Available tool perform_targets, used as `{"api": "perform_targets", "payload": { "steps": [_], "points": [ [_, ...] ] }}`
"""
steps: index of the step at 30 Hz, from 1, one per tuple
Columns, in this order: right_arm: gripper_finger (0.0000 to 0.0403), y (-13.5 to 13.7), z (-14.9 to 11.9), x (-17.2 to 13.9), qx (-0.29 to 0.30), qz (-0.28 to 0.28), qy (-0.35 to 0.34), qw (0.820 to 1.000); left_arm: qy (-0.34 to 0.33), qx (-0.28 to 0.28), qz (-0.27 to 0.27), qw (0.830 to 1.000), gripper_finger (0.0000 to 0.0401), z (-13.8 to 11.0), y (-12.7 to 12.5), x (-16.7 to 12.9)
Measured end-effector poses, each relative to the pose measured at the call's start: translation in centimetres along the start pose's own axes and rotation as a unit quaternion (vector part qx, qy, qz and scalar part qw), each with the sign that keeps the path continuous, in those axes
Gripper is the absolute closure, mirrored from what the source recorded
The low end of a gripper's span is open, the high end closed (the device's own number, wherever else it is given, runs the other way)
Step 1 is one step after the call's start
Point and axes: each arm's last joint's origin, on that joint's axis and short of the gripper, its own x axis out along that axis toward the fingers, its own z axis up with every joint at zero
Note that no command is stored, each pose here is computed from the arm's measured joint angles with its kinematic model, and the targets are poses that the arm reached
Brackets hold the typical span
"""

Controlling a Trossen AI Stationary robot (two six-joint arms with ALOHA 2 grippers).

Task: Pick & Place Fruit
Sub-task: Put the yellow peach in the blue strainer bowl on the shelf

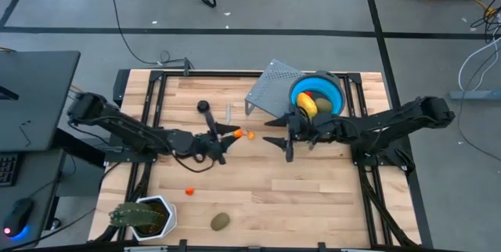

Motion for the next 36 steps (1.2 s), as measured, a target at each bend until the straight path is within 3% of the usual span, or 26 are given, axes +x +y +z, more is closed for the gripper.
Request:
{"api": "perform_targets", "payload": {
  "steps": [4, 14, 30, 36],
  "points": [
    [0.0160, -0.2, -0.2, 0.8, 0.004, -0.004, -0.018, 1.000, 0.022, 0.059, 0.013, 0.998, 0.0257, 1.3, -0.8, 2.0],
    [0.0159, -0.1, -1.0, 1.5, 0.003, -0.005, -0.003, 1.000, 0.048, 0.123, 0.015, 0.991, 0.0256, 3.9, -2.8, 6.2],
    [0.0161, -0.1, -1.1, 1.5, 0.013, -0.009, 0.002, 1.000, 0.038, 0.140, 0.030, 0.989, 0.0258, 5.1, -2.8, 6.9],
    [0.0190, -0.1, -1.2, 1.5, 0.023, -0.007, 0.003, 1.000, 0.036, 0.149, 0.029, 0.988, 0.0258, 5.2, -2.9, 6.8]
  ]
}}
